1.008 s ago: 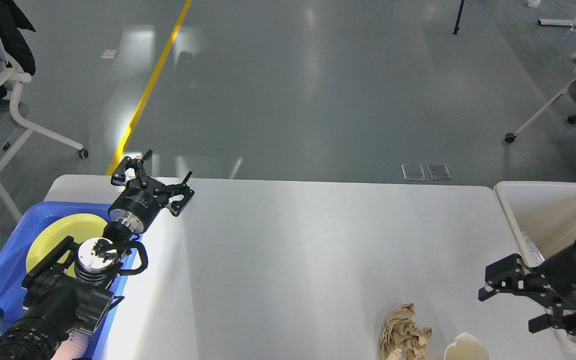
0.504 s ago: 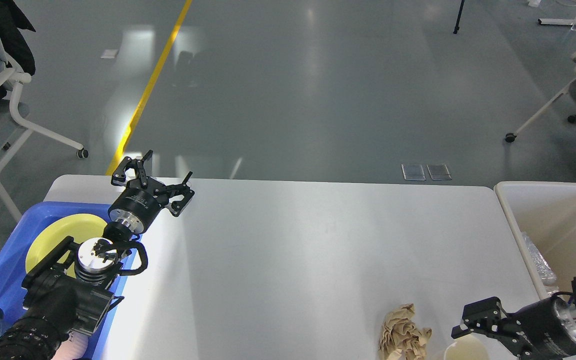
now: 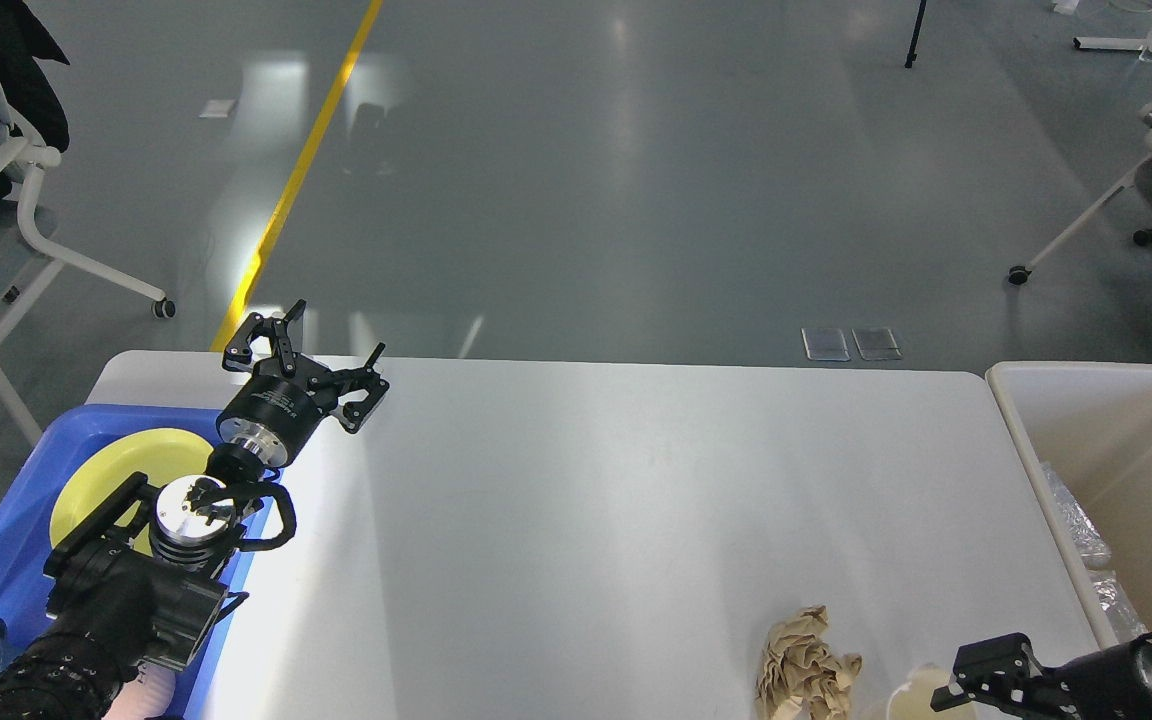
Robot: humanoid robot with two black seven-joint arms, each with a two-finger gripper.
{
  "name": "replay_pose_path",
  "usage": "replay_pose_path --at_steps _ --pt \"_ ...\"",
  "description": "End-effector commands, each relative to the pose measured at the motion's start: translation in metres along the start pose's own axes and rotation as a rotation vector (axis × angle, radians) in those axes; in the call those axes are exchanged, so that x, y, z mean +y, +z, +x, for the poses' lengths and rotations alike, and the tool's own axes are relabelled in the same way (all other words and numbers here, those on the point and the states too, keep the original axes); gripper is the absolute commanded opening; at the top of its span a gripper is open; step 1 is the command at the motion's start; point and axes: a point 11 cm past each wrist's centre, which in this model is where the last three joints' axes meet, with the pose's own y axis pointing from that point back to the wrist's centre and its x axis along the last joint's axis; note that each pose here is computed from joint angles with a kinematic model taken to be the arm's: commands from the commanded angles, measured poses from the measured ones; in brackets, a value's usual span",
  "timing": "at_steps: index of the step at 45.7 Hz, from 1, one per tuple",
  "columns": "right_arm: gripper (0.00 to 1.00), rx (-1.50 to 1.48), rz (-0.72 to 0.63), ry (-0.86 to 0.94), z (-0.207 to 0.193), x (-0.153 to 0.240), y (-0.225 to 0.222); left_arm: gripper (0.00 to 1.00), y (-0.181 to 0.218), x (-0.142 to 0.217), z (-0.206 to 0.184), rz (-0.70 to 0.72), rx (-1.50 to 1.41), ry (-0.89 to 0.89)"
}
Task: Tidy desktop
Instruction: 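Move the right gripper down to the white paper cup and grasp it, then lift the white paper cup and drop it into the bin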
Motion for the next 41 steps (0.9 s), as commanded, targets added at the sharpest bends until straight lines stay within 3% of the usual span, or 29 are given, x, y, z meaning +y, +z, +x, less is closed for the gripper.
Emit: replay_pose_path --at_steps 1,5,9,13,17,18,20,41 --pt "0.97 -0.027 0.041 -0.003 -0.001 -0.007 0.002 0.97 0.0 0.0 0.0 0.0 0.0 0.0" --pt "0.89 -0.049 0.071 0.003 0.001 -0.011 0.004 0.97 0.0 0.0 0.0 0.0 0.0 0.0" --pt "0.62 -0.063 0.1 0.0 -0.001 -0.015 0.006 0.97 0.0 0.0 0.0 0.0 0.0 0.0" --pt "0.3 -0.048 0.099 0.008 -0.001 -0.017 0.009 0.97 0.0 0.0 0.0 0.0 0.0 0.0" --pt "0.26 -0.04 0.087 0.007 -0.004 -0.02 0.014 0.97 0.0 0.0 0.0 0.0 0.0 0.0" --pt "0.21 -0.042 0.088 0.007 -0.004 -0.02 0.015 0.97 0.0 0.0 0.0 0.0 0.0 0.0" --pt "0.0 -0.05 0.097 0.008 -0.005 -0.02 0.016 0.97 0.0 0.0 0.0 0.0 0.0 0.0" --pt "0.0 -0.051 0.157 0.026 -0.002 -0.018 0.004 0.97 0.0 0.0 0.0 0.0 0.0 0.0"
